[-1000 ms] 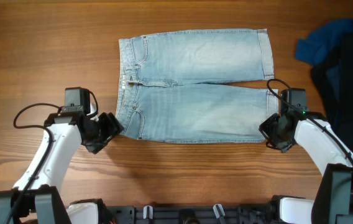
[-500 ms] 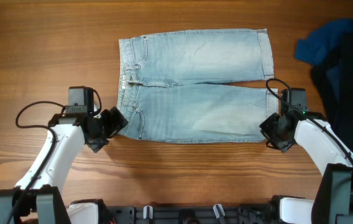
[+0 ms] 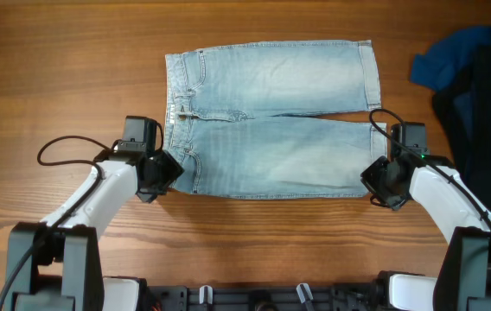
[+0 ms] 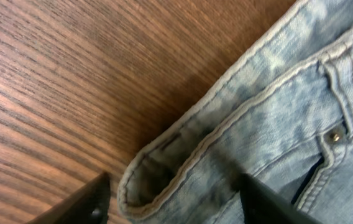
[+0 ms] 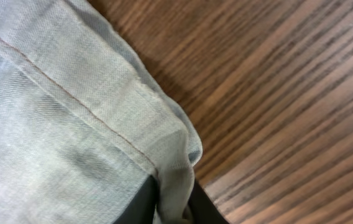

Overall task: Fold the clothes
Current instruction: 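Lift the lower edge with both grippers and fold it up toward the top edge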

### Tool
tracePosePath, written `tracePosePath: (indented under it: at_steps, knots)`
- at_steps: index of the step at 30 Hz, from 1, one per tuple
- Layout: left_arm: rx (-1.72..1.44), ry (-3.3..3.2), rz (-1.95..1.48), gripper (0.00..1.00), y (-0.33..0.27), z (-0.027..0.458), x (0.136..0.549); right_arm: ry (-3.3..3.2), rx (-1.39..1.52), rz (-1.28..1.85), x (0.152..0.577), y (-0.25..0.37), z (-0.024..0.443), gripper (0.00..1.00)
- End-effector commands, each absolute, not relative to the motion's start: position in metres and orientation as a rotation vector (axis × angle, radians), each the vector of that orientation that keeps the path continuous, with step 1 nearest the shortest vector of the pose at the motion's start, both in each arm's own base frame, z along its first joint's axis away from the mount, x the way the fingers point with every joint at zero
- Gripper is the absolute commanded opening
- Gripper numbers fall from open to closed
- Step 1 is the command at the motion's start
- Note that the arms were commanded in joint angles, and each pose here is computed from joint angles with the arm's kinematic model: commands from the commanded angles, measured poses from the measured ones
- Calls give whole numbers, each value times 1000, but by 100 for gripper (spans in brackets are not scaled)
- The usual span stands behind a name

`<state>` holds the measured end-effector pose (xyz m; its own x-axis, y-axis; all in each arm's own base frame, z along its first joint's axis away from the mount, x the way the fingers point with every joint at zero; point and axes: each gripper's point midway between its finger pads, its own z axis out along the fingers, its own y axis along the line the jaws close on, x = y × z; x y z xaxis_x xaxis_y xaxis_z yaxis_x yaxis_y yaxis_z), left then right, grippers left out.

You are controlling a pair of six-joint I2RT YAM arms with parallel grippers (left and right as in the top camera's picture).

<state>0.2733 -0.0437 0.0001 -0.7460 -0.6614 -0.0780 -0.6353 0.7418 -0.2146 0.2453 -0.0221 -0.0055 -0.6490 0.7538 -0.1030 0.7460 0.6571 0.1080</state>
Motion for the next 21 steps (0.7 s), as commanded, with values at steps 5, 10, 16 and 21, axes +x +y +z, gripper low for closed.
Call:
tracePosePath:
  at_steps: [5,10,16,21]
  knots:
    - [-1082,2862,-179,4,-40,-22,257,2762,1261,49,235,-24,-16,4]
    - [-1053,2866,-142,4,-33,-4,254,2801,1164,-18,249,-32,13,4]
    - [-1045,2805,-84,4,-20,36,239,2839,1077,-62,259,-37,51,4]
    - [-1020,2738,-132,4,-19,75,223,2824,1037,-67,258,-39,78,4]
